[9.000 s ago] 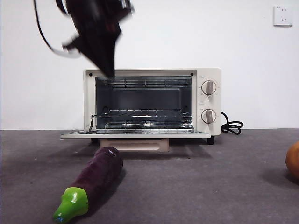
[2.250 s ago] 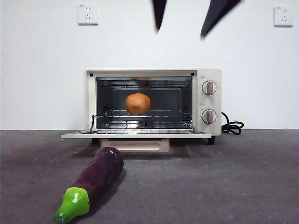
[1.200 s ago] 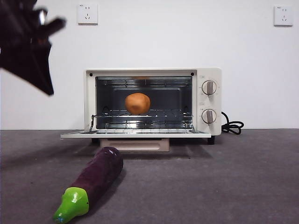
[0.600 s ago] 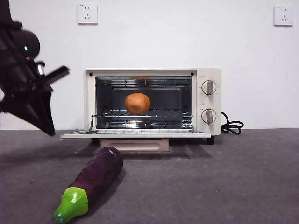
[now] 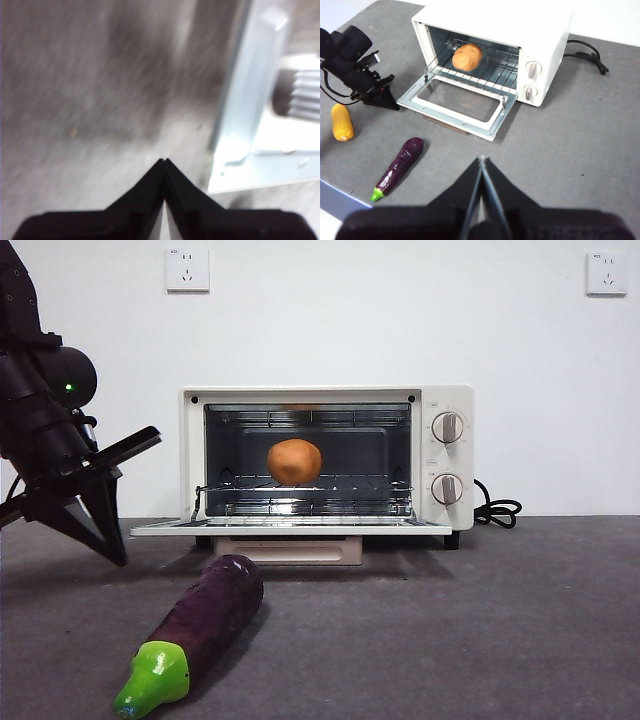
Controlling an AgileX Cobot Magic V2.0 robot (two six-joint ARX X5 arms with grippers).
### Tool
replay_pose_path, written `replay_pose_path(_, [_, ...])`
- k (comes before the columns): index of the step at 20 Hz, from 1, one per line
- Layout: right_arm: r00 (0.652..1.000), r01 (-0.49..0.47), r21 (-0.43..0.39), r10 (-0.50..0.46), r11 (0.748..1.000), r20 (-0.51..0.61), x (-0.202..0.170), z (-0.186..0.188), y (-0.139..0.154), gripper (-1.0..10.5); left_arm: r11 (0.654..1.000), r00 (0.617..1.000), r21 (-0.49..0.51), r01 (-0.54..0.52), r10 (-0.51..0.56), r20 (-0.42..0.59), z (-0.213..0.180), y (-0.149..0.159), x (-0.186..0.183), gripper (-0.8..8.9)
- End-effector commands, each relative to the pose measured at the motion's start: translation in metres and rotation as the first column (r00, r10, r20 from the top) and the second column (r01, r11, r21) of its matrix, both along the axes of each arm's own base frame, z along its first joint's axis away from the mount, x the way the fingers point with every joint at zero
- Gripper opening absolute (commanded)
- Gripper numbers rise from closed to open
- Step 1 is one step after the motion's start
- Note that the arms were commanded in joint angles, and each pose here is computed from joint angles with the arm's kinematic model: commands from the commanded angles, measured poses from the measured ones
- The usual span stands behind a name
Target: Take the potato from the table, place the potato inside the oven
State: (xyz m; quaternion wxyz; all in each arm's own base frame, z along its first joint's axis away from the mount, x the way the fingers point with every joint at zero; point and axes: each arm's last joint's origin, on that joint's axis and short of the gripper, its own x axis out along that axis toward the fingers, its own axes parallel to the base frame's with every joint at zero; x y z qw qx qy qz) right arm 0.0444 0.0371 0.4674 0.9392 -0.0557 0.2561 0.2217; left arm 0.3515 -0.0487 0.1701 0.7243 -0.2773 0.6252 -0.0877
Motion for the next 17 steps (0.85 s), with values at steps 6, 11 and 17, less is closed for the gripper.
replay_pose_path(6, [1.0, -0.003, -0.022, 0.003, 1.0, -0.013, -0.0007, -0.0021, -0.0008, 0.0, 0.997, 1.0, -0.078, -0.026, 0.026, -0.008, -0.0021, -0.0005, 0.0022, -0.07])
replay_pose_path(11, [1.0, -0.003, -0.021, 0.003, 1.0, -0.013, -0.0007, -0.0021, -0.0008, 0.0, 0.986, 1.0, -0.165, -0.022, 0.024, 0.007, 0.0004, -0.0021, 0.0052, -0.07])
replay_pose_path(17, [1.0, -0.002, -0.02, 0.002, 1.0, -0.014, -0.0007, -0.0021, -0.0008, 0.0, 0.964, 0.999, -0.264, -0.013, 0.02, 0.025, 0.0055, -0.0016, 0.008, -0.07])
